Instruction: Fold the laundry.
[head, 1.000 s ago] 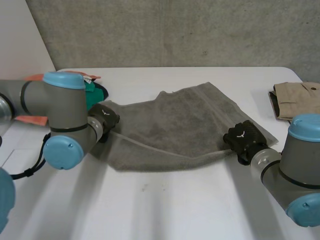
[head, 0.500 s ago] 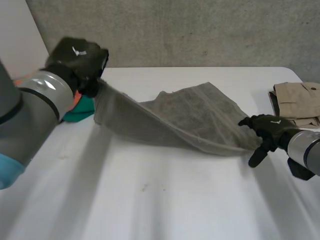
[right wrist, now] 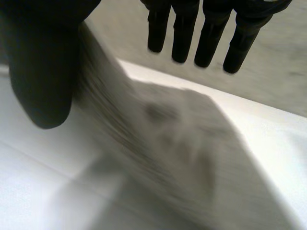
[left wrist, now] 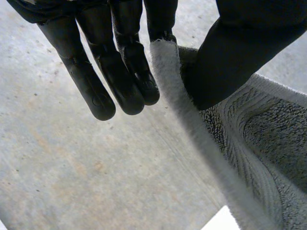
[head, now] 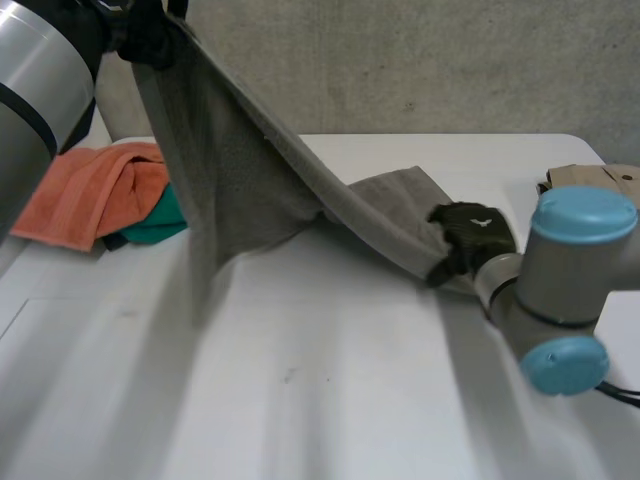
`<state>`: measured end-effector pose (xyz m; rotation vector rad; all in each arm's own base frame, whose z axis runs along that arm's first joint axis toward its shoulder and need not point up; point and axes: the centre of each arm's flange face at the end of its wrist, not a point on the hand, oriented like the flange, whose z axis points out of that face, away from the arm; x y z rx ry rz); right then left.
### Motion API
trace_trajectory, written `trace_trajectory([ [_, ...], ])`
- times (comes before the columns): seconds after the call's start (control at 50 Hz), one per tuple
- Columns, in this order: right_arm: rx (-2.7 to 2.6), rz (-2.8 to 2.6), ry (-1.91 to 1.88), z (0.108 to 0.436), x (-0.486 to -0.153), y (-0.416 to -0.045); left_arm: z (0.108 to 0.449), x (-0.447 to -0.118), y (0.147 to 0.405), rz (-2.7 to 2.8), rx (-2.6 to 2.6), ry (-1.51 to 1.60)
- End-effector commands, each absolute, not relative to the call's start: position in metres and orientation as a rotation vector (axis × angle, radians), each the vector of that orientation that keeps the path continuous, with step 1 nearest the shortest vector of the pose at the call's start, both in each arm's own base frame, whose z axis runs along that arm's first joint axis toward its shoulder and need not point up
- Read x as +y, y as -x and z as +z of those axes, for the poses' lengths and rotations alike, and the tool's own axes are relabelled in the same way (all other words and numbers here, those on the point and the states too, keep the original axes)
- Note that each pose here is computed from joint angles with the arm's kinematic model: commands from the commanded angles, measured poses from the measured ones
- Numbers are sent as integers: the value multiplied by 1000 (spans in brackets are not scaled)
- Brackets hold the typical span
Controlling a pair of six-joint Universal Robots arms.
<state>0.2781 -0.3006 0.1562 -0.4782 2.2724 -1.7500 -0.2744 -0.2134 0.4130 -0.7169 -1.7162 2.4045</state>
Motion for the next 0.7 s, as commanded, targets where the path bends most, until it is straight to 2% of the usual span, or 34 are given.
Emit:
trace_trajectory([
  [0.02, 2556, -1800, 658, 132, -358, -211, 421, -217, 268, 2443, -1706, 688],
  [0.12, 2586, -1837, 649, 137, -369, -193, 419, -221, 264, 2449, -1726, 680],
  [0.26, 2489, -1991, 638, 191, -367, -180, 411, -232, 253, 2451, -1793, 670],
  [0.34, 2418, -2048, 810, 233, -349, -183, 402, -233, 247, 2433, -1845, 681],
  [0.42, 2301, -2239, 978, 306, -323, -176, 395, -231, 237, 2415, -1919, 698],
  [0.44, 2256, -2364, 1013, 340, -313, -168, 394, -231, 234, 2410, -1940, 703],
  [0.52, 2197, -2546, 1130, 398, -282, -157, 390, -231, 220, 2404, -2030, 727],
  [0.58, 2248, -2493, 1215, 408, -276, -155, 379, -235, 210, 2372, -2128, 766],
  [0.62, 2297, -2414, 1260, 402, -277, -156, 368, -237, 207, 2326, -2188, 819],
  [0.7, 2436, -2134, 1364, 363, -295, -160, 340, -243, 214, 2200, -2249, 924],
])
